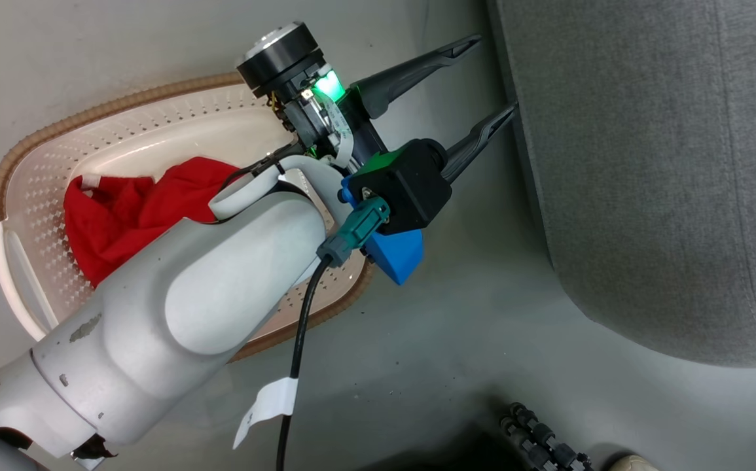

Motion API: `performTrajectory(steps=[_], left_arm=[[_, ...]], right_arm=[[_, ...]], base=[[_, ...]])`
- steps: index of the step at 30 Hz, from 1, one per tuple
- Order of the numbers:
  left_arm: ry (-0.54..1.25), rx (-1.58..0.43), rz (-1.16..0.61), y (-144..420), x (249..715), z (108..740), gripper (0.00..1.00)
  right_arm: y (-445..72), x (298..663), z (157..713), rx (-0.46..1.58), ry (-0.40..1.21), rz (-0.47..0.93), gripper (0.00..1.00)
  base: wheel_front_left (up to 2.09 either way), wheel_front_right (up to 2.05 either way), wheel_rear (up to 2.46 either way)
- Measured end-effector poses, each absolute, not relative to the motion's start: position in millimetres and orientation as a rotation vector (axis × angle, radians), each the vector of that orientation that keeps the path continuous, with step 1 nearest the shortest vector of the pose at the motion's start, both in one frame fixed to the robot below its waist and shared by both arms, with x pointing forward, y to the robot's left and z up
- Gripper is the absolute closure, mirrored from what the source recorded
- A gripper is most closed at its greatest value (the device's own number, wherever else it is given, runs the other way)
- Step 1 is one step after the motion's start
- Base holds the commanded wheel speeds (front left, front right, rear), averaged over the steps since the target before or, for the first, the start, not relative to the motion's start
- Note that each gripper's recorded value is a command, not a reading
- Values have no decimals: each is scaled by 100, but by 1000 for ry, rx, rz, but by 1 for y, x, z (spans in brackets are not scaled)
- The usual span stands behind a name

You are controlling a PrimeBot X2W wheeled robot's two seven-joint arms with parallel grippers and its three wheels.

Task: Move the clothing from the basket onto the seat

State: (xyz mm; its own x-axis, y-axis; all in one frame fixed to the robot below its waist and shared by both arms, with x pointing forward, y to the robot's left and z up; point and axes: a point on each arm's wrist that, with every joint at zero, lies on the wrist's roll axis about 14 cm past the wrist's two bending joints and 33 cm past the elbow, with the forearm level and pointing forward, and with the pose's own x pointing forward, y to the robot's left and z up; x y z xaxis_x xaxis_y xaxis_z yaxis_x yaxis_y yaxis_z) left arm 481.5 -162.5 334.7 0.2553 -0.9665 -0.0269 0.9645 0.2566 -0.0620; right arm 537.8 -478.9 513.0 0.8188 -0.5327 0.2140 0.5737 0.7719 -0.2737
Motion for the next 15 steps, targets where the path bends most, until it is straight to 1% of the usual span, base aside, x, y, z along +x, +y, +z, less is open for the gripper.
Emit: performTrajectory(steps=[8,11,12,13,14,15], left_arm=[[71,-41,-1293,-158,483,331,0],[65,-42,-1290,-158,484,333,0],[65,-42,-1290,-158,484,334,0],[65,-40,-1289,-158,485,335,0],[62,-38,-1286,-158,486,336,0],[56,-36,-1285,-158,486,338,0]], right_arm=[[-475,512,425,-190,73,-647,100],[-473,505,416,-165,96,-654,100],[-472,503,413,-156,101,-656,84],[-471,500,412,-151,105,-657,24],[-471,498,412,-148,107,-659,0],[-471,495,414,-147,107,-661,0]], base=[[0,0,0],[0,0,0],[0,0,0],[0,0,0],[0,0,0],[0,0,0]])
